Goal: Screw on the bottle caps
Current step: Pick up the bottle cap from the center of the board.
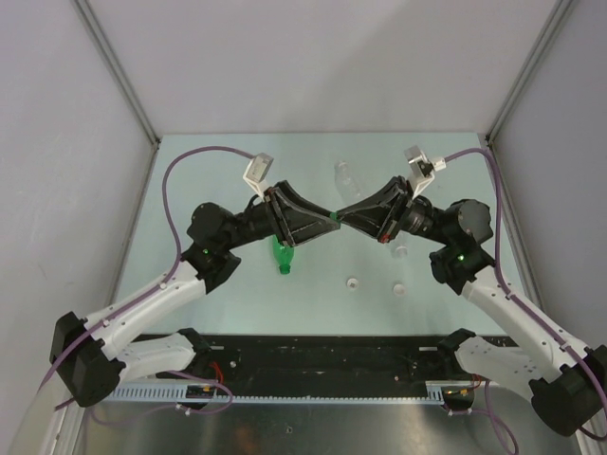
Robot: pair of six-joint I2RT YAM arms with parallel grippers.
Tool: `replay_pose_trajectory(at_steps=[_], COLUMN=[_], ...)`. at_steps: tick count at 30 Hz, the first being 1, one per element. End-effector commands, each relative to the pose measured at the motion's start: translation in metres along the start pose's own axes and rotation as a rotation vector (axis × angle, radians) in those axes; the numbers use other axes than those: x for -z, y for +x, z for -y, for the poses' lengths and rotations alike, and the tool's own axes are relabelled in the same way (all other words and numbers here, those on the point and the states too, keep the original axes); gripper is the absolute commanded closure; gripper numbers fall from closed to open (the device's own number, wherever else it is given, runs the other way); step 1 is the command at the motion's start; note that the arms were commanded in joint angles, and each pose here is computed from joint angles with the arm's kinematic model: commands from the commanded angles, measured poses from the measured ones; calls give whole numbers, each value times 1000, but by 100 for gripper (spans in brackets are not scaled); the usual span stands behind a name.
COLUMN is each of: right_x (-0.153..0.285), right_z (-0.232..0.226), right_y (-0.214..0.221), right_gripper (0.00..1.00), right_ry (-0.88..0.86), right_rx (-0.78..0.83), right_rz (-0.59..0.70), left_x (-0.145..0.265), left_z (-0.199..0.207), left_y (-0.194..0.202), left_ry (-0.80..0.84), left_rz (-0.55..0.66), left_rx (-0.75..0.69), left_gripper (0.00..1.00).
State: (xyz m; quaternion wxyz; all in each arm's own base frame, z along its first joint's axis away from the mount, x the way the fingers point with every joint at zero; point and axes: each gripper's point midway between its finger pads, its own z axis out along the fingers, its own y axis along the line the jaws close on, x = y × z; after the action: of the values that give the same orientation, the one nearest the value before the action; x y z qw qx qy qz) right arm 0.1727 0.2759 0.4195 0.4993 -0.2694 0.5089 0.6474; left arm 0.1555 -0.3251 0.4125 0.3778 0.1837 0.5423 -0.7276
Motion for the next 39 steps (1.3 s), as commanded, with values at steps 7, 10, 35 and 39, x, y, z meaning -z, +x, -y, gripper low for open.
replay_pose_trajectory(at_steps=[7,10,35,39], right_x=[1,2,25,33], right_z=[-4,-4,37,43], right_y=[0,1,6,4], right_gripper=[100,100,36,25], right_ry=[-4,1,251,302], right_rx=[42,49,88,94], right_rz=[-7,-12,-29,-23], left_x=[2,2,21,29], left_z=[26,26,-10,-27], left_y=[-8,-7,-7,-6], left_ry=[73,72,-58,-112], left_rz=[26,25,110,113], left_rx=[-30,-27,-24,-17], left_gripper=[53,55,100,100])
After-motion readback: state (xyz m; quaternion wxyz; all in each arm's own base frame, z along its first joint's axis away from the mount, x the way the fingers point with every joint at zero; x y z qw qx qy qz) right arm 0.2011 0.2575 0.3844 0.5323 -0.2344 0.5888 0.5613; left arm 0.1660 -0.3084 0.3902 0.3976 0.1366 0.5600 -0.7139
